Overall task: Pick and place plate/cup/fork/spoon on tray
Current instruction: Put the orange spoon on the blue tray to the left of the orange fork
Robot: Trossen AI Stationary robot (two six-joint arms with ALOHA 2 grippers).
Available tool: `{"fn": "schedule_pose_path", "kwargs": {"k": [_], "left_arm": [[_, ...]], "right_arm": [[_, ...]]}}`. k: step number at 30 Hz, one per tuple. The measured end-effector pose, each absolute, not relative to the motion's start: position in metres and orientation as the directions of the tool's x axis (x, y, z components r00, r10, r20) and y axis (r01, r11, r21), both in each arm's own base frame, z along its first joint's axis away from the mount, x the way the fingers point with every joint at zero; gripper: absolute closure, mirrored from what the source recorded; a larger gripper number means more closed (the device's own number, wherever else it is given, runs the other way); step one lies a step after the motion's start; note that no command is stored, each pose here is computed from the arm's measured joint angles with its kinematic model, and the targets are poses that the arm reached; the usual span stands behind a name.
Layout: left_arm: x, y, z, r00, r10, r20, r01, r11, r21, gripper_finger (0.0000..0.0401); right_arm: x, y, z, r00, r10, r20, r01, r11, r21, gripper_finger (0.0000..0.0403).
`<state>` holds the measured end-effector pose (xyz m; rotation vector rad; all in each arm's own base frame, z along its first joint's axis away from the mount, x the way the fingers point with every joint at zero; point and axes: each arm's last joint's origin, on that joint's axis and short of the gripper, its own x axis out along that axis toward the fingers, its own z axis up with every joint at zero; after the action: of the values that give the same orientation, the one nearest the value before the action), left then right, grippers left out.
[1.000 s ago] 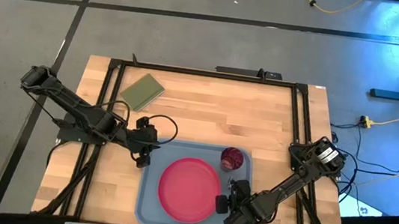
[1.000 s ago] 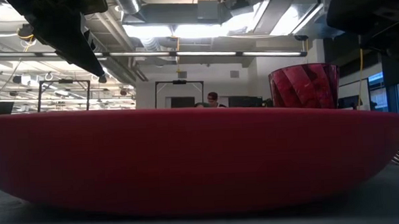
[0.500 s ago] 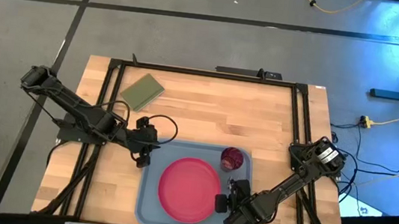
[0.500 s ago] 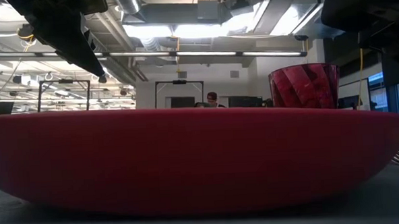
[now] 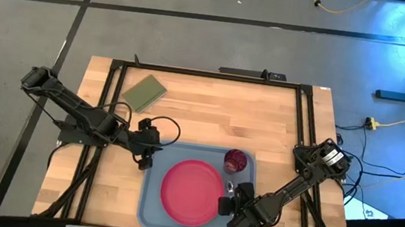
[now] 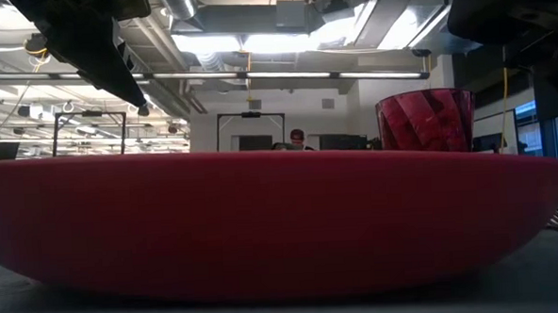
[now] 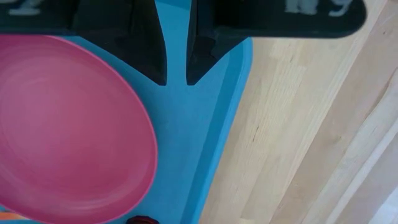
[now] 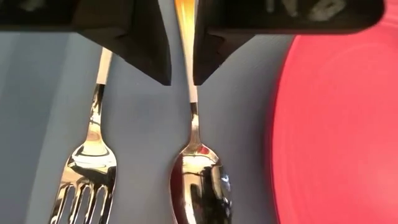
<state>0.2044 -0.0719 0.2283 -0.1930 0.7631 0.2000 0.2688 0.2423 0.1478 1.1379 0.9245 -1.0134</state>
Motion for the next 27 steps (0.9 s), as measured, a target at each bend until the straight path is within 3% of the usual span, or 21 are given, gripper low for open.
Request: {"fn": "schedule_pose_path", "kwargs": {"k": [8, 16, 27], "left_arm": [[0.204, -0.072, 0.228, 0.706, 0.109, -0.700, -0.248, 0.963, -0.100, 0.0347], [0.204, -0.072, 0.228, 0.706, 0.109, -0.700, -0.249, 0.963, -0.100, 0.0347], [0.204, -0.072, 0.228, 0.706, 0.109, -0.700, -0.249, 0.963, -0.100, 0.0347]], "right_arm": [[0.269, 0.242, 0.148, 0.281, -0.157, -0.947, 0.957, 0.122, 0.264, 0.0323], [0.272, 0.243, 0.155, 0.342, -0.220, -0.914, 0.931, 0.209, 0.298, 0.0323], [0.281, 0.220, 0.148, 0.314, -0.294, -0.902, 0.935, 0.260, 0.241, 0.0323]]}}
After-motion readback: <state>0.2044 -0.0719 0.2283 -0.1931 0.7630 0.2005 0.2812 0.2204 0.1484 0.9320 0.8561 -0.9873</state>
